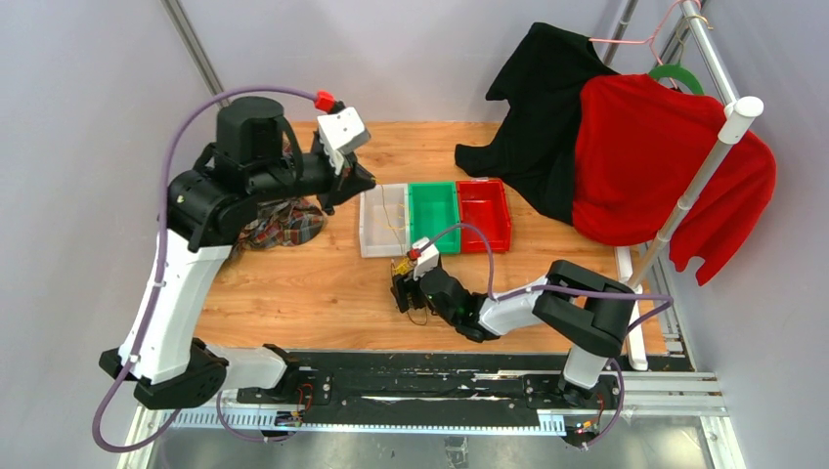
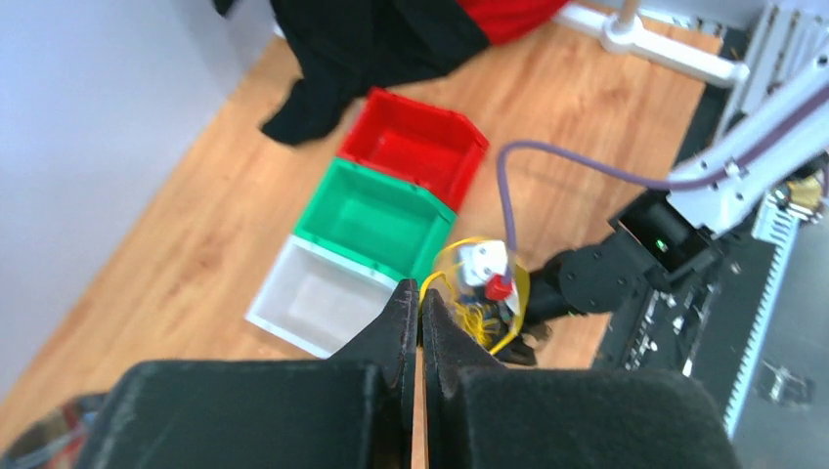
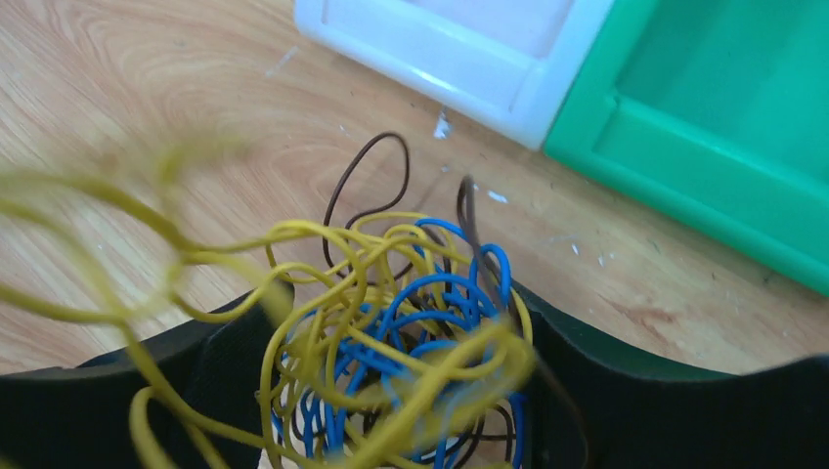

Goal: Untangle the cables

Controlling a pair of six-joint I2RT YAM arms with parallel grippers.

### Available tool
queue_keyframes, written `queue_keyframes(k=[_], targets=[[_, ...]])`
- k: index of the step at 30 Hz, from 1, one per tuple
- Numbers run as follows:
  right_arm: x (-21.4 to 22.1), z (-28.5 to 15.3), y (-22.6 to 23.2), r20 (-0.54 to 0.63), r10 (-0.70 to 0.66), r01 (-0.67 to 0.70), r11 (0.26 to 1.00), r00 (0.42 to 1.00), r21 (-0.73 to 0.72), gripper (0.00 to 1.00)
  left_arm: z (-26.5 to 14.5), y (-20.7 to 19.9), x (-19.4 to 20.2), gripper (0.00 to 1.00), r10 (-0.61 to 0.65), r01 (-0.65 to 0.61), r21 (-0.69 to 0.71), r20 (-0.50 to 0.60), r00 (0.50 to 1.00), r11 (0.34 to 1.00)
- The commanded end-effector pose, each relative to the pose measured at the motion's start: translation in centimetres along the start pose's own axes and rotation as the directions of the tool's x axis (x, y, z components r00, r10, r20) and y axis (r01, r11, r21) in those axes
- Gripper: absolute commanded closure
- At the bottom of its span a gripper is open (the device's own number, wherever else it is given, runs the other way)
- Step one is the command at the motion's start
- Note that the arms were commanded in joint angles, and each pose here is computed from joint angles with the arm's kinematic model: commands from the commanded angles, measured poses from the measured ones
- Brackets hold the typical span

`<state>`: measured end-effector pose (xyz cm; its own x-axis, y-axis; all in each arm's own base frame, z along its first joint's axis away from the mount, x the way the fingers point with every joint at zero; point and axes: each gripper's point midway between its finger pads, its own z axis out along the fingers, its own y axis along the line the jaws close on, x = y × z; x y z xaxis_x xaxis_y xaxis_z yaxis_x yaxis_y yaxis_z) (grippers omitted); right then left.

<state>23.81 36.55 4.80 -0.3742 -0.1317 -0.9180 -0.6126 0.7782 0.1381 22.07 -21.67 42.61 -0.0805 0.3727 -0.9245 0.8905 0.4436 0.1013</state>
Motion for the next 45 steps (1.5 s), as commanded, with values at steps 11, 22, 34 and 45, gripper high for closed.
queue_keyframes(k=[11, 22, 34, 45], targets=[[1.1, -2.5, -2.8, 0.017, 0.053, -0.054, 0.996, 0.998, 0.070, 0.27, -7.7, 5.1, -12.3, 1.00, 0.267, -0.164, -0.384, 0.230, 0.936, 0.909], [1.1, -4.2, -3.2, 0.017, 0.079, -0.080, 0.995, 0.997, 0.065, 0.37, -13.2, 8.0, -16.9, 1.00, 0.404, -0.108, -0.644, 0.332, 0.852, 0.757], [2.2, -4.8, -3.0, -0.042, 0.067, -0.065, 0.997, 0.997, 0.047, 0.35, -25.7, 10.1, -25.9, 1.00, 0.682, 0.135, -0.905, 0.396, 0.615, 0.404], [6.4, -5.8, -4.8, -0.128, 0.065, -0.052, 0.994, 0.990, 0.101, 0.36, -33.6, 7.9, -28.3, 0.99, 0.823, 0.322, -0.914, 0.372, 0.430, 0.246]])
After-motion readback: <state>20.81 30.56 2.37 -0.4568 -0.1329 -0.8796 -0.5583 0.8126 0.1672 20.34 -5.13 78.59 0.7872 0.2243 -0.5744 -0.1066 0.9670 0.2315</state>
